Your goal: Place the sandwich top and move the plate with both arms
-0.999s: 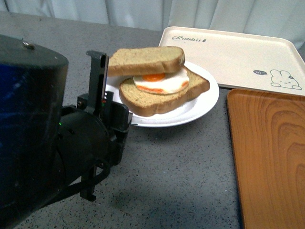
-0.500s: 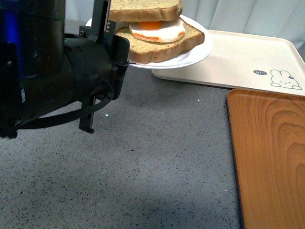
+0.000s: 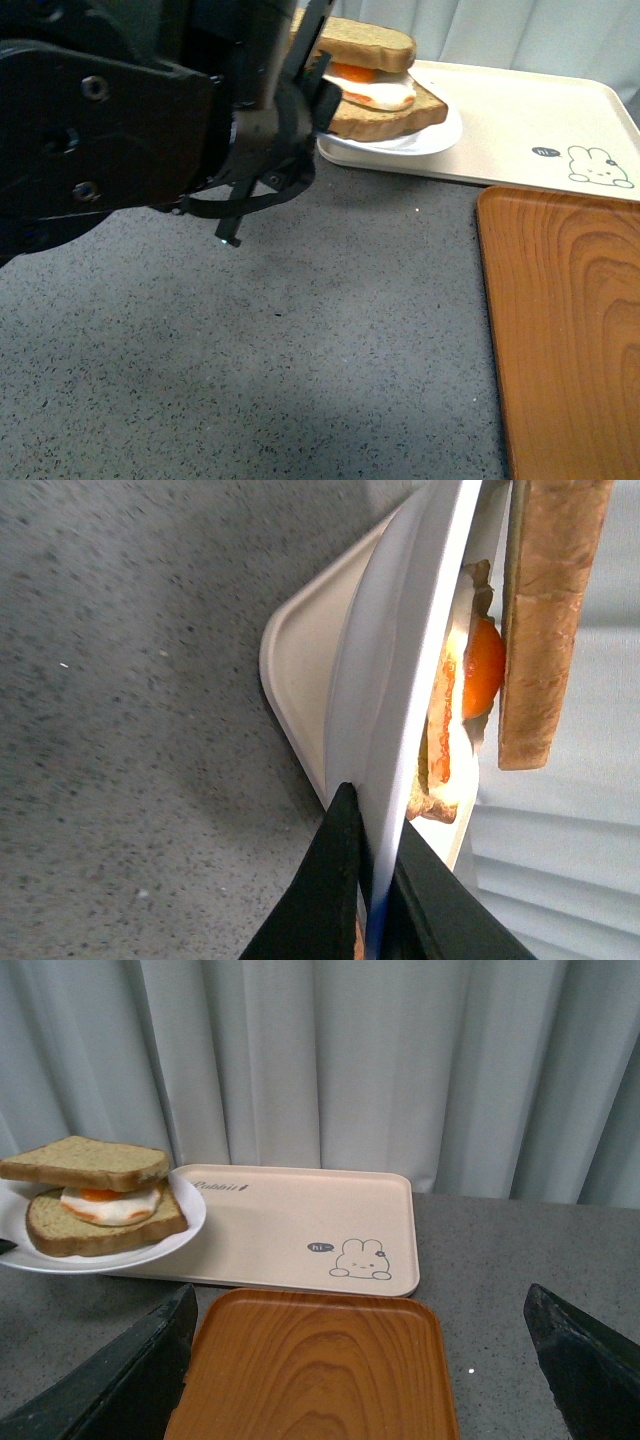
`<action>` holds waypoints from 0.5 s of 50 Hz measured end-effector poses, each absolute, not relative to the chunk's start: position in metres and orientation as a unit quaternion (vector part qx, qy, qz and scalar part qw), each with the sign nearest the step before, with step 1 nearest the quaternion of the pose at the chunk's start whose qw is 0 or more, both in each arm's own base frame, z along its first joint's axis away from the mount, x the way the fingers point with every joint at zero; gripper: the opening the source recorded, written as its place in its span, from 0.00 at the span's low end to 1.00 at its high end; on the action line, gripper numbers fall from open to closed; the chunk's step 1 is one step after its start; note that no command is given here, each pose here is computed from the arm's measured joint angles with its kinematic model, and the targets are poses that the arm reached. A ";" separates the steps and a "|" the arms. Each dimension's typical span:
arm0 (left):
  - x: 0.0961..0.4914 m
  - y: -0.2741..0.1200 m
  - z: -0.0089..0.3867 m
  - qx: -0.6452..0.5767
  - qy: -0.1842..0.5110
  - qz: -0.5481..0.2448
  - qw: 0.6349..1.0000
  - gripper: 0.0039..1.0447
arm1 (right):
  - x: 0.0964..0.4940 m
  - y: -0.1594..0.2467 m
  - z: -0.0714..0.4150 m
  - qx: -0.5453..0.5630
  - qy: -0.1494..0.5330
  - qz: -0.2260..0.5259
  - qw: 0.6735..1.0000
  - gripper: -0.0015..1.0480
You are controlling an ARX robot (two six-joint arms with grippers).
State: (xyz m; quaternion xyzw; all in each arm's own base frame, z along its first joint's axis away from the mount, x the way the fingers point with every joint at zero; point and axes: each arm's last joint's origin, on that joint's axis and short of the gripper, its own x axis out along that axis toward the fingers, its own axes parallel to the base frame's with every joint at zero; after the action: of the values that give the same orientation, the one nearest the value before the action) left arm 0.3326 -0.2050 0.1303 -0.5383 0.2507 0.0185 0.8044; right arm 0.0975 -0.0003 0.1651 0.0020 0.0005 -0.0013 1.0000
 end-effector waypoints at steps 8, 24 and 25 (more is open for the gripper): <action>0.338 -0.225 0.135 -0.531 0.255 0.006 0.808 0.04 | 0.098 0.000 0.165 0.002 0.000 -0.001 1.000 0.91; 0.343 -0.257 0.132 -0.523 0.269 -0.010 0.809 0.04 | 0.098 0.000 0.165 0.002 0.000 -0.001 1.000 0.91; 0.344 -0.259 0.131 -0.523 0.269 -0.011 0.809 0.04 | 0.098 0.000 0.165 0.002 0.001 -0.001 1.000 0.91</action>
State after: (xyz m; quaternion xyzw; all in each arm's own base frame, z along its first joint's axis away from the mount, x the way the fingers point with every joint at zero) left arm 0.3437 -0.2586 0.1306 -0.5233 0.2690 -0.0107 0.8085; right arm 0.0976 -0.0003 0.1650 0.0020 0.0007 -0.0013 1.0000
